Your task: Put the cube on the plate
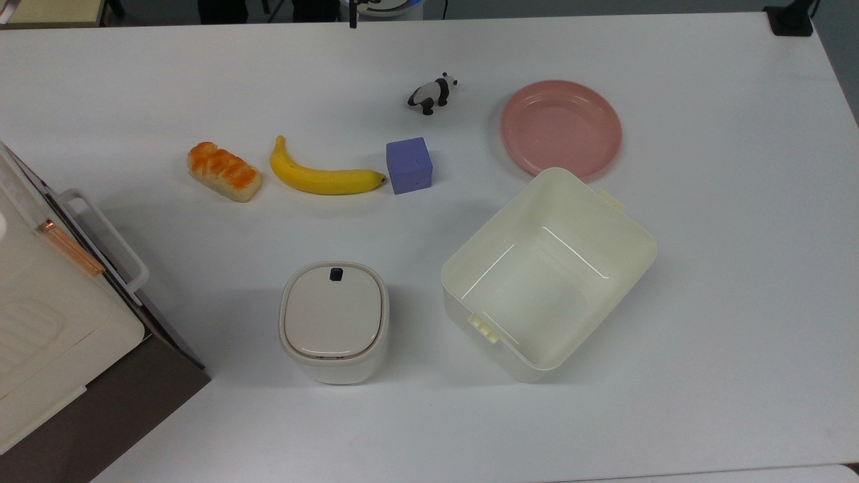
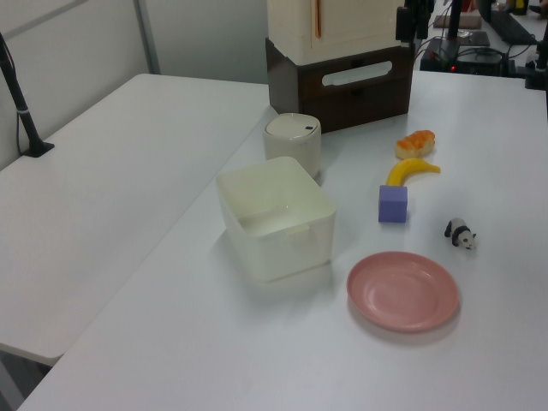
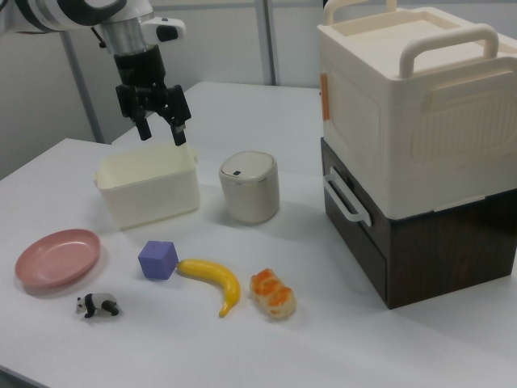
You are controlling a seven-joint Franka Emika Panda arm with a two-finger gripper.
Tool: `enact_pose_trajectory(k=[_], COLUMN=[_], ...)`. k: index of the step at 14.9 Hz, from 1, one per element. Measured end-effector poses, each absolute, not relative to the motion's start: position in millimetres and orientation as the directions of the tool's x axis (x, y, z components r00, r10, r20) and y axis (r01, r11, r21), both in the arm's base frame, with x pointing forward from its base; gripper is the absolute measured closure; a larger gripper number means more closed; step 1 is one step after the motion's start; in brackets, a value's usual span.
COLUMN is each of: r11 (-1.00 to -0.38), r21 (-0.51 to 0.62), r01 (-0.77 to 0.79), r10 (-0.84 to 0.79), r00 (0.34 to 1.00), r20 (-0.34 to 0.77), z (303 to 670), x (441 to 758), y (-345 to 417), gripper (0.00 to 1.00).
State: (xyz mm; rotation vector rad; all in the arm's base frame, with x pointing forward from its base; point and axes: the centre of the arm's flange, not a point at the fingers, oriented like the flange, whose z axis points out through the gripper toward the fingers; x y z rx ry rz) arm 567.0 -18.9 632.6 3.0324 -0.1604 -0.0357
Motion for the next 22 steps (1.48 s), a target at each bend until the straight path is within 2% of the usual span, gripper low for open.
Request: enact_pose_trajectory(k=[3,12,17,22], r11=[-0.988,-0.991,-0.998,-0.999], r21=[0.105,0.103,-0.016,-0.031], r01=[-0.112,-0.083,-0.068,-0.038], r10=[-0.113,-0.089,-0.067,-0.036], r00=[0.994,0.995,0.996,0.998], r20=[-0.003,-0.050,-0.055,-0.060], z=[634.4,631.2,630.4,625.8], x=[568.2,562.8,563.8,566.0], y=[-20.9,-16.4,-3.3,-4.7], gripper=[0.00,0.00,0.00,0.00])
